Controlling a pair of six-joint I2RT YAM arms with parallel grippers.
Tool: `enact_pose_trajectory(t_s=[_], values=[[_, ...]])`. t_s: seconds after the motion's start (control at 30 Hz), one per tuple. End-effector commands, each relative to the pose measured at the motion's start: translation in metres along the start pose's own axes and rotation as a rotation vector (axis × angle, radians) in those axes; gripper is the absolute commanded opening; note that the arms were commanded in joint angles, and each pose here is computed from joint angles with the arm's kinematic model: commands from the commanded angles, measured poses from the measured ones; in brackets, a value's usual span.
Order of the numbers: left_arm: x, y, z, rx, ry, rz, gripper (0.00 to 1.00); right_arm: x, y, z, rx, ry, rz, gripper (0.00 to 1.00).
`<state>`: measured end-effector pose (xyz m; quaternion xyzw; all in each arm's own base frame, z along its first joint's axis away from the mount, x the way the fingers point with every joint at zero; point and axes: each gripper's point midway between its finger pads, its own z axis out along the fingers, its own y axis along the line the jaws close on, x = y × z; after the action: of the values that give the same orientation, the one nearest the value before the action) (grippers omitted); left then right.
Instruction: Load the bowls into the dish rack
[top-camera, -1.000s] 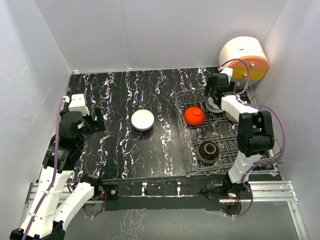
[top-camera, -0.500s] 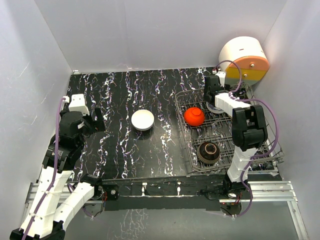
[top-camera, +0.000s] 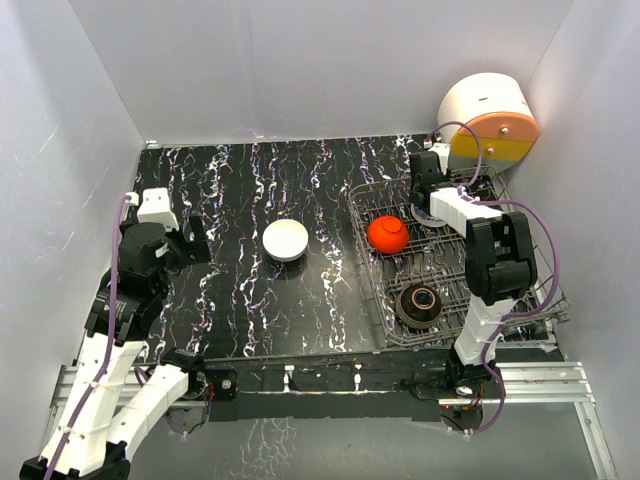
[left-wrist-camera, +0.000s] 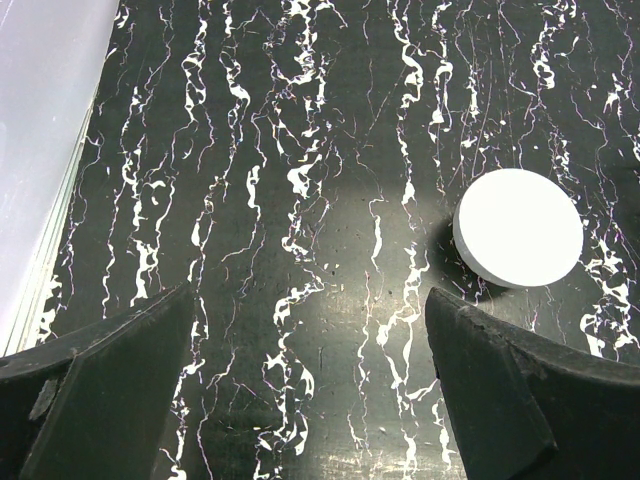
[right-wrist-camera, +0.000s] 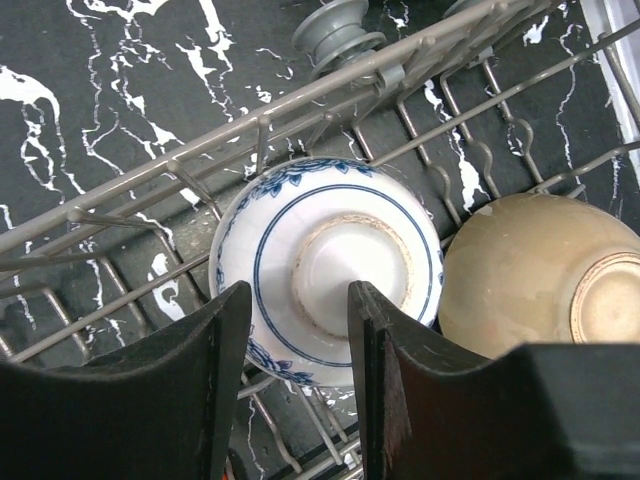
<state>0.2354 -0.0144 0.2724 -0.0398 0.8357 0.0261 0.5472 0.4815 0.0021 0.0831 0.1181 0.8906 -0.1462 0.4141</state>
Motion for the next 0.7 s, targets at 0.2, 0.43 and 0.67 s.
enact_pose_trajectory(t_s=[0.2, 0.43, 0.67], values=[[-0.002, 0.002, -0.002, -0.008, -0.01, 0.009, 0.97, -0.061, 0.015, -0.054, -0.185, -0.154, 0.115, 0.57], [-0.002, 0.0, -0.003, 0.011, -0.021, 0.002, 0.97, -0.076, 0.04, -0.106, -0.375, -0.172, 0.116, 0.79], [-0.009, 0.007, -0.007, -0.036, -0.02, -0.017, 0.97, -0.073, 0.107, -0.161, -0.493, -0.188, 0.004, 0.99]])
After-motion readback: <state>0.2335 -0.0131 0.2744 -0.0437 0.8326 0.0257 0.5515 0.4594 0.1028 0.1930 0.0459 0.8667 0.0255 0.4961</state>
